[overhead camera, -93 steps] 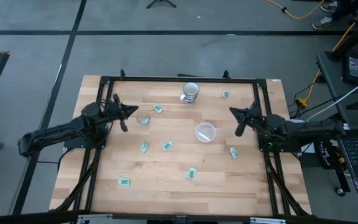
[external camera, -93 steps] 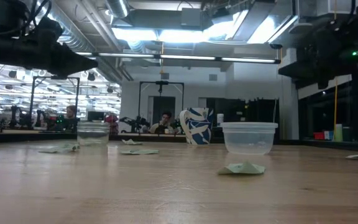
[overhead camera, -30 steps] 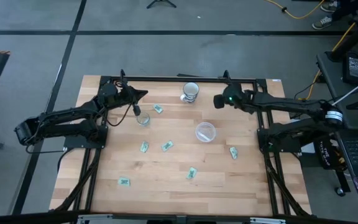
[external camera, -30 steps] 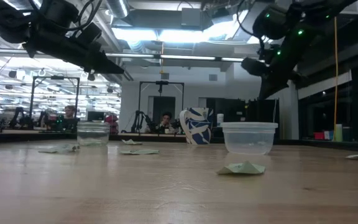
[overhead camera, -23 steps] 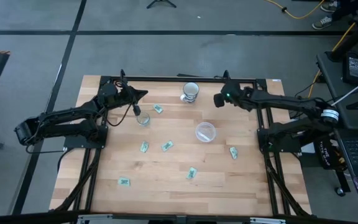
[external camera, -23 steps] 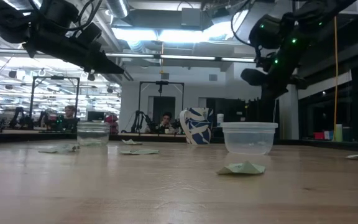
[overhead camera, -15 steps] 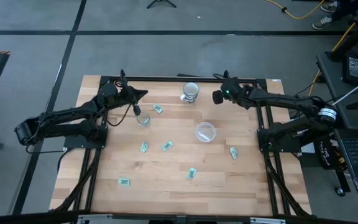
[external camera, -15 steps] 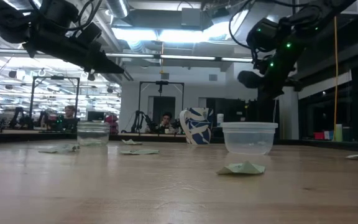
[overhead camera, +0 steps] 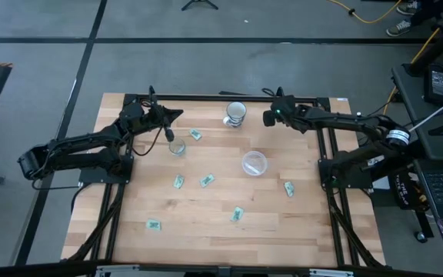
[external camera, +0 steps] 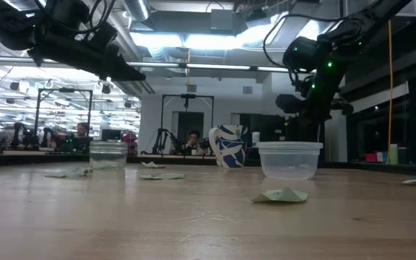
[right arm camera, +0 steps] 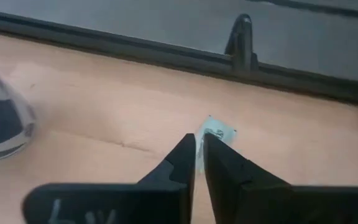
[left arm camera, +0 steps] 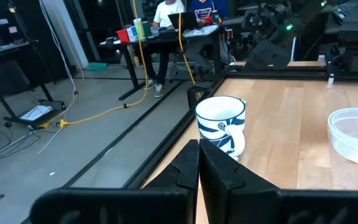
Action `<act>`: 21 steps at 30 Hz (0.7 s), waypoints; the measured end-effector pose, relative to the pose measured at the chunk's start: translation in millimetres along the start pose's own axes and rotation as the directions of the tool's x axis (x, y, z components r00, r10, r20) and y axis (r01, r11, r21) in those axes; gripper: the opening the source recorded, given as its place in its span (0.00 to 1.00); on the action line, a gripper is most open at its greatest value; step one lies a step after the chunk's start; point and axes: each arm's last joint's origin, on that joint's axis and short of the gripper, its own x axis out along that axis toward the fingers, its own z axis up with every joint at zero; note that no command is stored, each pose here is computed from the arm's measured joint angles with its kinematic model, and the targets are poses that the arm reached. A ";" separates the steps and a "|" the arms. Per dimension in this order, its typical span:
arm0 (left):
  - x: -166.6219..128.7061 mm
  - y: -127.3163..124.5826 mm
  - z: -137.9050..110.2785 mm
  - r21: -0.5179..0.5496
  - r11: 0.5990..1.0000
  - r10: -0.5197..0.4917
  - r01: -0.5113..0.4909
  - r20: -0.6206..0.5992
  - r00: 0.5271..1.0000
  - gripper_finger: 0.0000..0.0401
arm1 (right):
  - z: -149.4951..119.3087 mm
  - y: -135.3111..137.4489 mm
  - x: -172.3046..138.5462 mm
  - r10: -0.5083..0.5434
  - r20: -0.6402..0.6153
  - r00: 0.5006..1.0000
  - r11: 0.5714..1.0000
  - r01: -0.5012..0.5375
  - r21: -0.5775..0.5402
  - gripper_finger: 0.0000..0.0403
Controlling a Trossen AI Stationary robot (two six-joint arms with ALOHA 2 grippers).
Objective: Pick and place Stevia / Truvia into bins
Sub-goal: Put the stevia packet into the transparent container
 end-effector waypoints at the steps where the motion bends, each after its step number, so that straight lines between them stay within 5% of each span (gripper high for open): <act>1: 0.0 0.0 0.0 0.000 1.000 0.000 0.000 0.000 1.000 0.02 | -0.5 -0.3 2.3 -0.002 -0.010 1.000 1.000 0.002 0.004 0.13; 12: 0.0 0.0 -0.1 0.000 1.000 0.000 0.000 -0.001 1.000 0.02 | -9.6 1.3 22.0 -0.026 -0.093 0.995 0.997 0.033 0.076 0.38; 21: 0.0 -0.1 -0.1 0.000 1.000 -0.001 0.001 -0.001 1.000 0.02 | -11.6 -0.1 40.0 -0.058 -0.108 0.992 0.983 0.076 0.166 0.43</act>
